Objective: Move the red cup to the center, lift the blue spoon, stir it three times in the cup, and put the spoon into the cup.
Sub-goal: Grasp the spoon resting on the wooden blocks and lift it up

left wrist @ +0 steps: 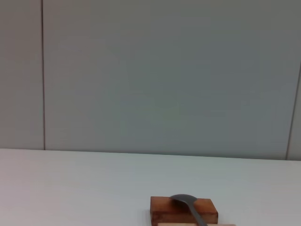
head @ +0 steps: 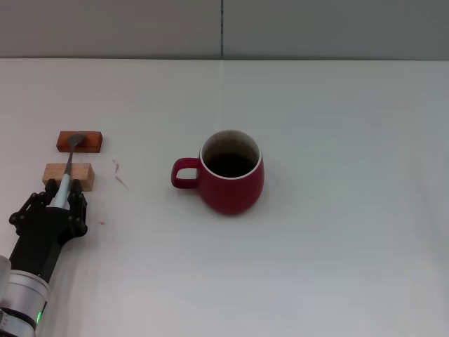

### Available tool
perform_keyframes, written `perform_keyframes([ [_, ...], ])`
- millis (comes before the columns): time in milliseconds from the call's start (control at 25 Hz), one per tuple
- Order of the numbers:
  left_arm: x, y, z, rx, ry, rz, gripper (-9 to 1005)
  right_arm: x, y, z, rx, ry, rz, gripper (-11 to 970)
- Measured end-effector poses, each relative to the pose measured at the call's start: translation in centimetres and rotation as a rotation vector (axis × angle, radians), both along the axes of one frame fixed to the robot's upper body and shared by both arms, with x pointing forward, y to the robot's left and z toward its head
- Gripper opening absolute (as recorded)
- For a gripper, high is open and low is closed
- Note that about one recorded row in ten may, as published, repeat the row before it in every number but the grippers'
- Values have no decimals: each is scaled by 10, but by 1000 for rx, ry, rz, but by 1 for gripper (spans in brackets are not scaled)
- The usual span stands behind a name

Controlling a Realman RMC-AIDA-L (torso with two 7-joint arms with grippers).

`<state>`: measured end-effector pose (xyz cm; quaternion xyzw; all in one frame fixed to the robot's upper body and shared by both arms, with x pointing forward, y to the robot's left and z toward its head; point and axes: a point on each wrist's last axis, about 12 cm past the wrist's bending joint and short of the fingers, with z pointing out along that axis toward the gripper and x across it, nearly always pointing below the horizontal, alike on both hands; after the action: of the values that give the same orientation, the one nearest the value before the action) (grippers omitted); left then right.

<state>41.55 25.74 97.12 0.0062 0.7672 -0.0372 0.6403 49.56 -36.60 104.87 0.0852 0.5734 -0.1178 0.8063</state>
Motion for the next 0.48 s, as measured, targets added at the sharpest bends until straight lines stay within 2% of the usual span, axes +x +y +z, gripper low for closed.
perform_keyframes([
  [480, 1, -1, 1, -1, -4, -2, 337, -1, 0, 0, -1, -1, -2, 686],
])
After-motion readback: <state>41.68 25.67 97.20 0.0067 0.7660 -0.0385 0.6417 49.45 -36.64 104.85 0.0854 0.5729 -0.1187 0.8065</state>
